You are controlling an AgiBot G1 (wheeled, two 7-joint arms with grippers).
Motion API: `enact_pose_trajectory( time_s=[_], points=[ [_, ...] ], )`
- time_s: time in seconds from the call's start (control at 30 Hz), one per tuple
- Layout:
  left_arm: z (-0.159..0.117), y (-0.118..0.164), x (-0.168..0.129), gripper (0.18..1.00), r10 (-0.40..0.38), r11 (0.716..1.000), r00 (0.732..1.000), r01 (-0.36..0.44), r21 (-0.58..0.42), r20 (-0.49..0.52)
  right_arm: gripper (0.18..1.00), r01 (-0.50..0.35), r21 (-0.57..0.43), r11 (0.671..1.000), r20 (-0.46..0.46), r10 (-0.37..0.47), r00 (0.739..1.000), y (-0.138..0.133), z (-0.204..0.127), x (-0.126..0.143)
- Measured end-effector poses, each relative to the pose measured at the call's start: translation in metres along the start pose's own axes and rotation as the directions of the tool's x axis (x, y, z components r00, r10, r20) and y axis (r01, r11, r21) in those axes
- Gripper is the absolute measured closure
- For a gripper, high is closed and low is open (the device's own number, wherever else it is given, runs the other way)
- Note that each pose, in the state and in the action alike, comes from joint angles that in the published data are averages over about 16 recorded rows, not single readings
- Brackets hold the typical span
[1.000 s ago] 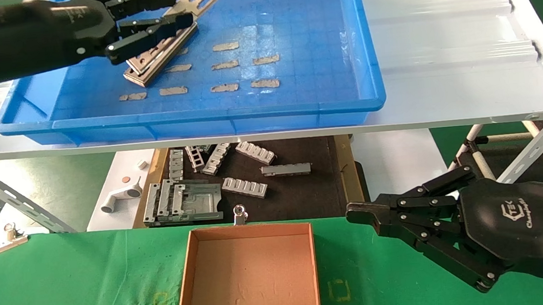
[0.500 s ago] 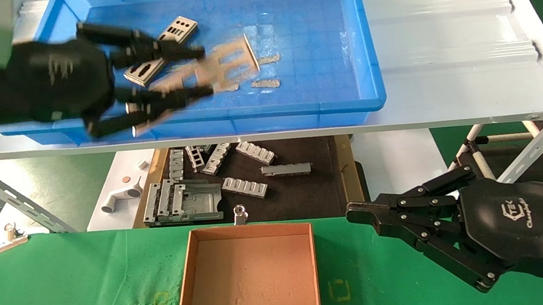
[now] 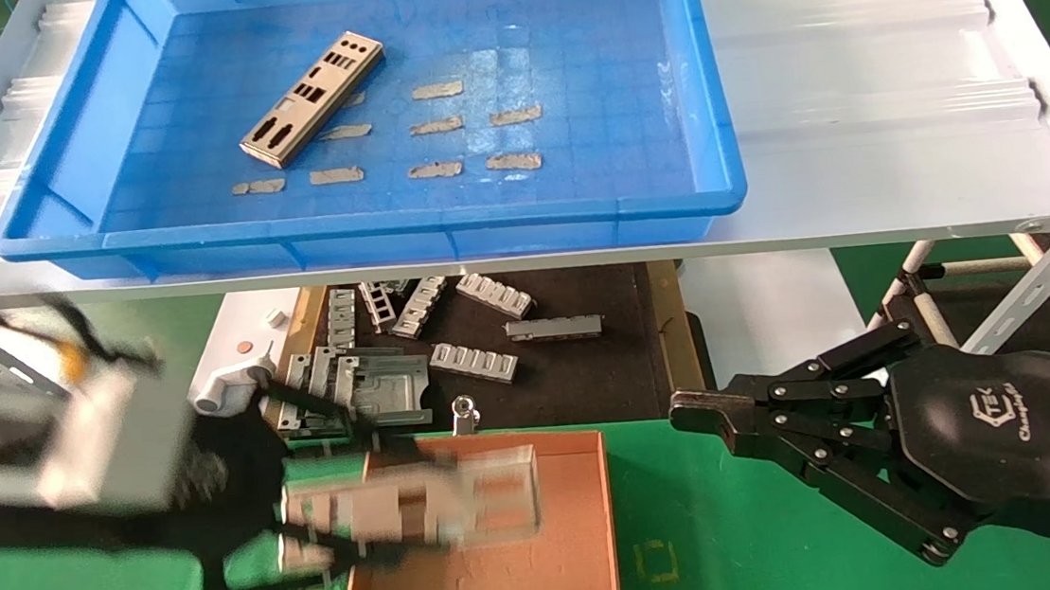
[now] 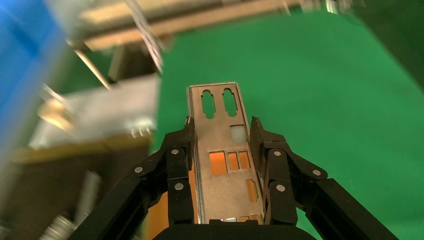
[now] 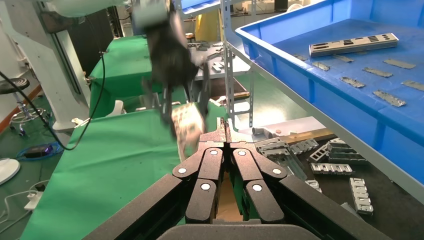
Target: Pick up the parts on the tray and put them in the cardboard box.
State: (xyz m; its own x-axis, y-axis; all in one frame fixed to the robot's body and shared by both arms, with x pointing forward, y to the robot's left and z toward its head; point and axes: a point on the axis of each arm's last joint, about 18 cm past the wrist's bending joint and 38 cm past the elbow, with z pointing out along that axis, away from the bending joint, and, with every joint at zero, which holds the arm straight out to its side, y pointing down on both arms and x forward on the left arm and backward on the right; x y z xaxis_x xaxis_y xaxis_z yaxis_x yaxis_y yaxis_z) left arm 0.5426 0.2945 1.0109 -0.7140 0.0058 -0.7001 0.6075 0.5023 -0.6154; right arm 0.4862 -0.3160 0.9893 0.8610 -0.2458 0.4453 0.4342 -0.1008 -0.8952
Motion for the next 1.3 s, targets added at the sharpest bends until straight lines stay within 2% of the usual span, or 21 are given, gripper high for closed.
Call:
enact_pose_trajectory(
  time_s=[0.23,0.43,0.8,1.3],
  points=[
    [0.049,0.055,0.026,0.755,-0.022,0.993,0.999,0.018,-0.116,-0.035,0.988,0.0,0.0,1.0,0.0,0.0,1.0,0.0,0.0,0.0],
    [0.084,0.083,0.037,0.755,-0.015,0.986,0.999,0.008,-0.164,-0.04,0.988,0.0,0.0,1.0,0.0,0.0,1.0,0.0,0.0,0.0],
    [0.119,0.105,0.032,0.755,0.02,0.979,0.999,-0.026,-0.202,-0.029,0.988,0.0,0.0,1.0,0.0,0.0,1.0,0.0,0.0,0.0],
    [0.141,0.128,0.014,0.739,0.032,0.972,0.999,-0.031,-0.234,0.002,0.988,0.0,0.0,1.0,0.0,0.0,1.0,0.0,0.0,0.0]
  ],
)
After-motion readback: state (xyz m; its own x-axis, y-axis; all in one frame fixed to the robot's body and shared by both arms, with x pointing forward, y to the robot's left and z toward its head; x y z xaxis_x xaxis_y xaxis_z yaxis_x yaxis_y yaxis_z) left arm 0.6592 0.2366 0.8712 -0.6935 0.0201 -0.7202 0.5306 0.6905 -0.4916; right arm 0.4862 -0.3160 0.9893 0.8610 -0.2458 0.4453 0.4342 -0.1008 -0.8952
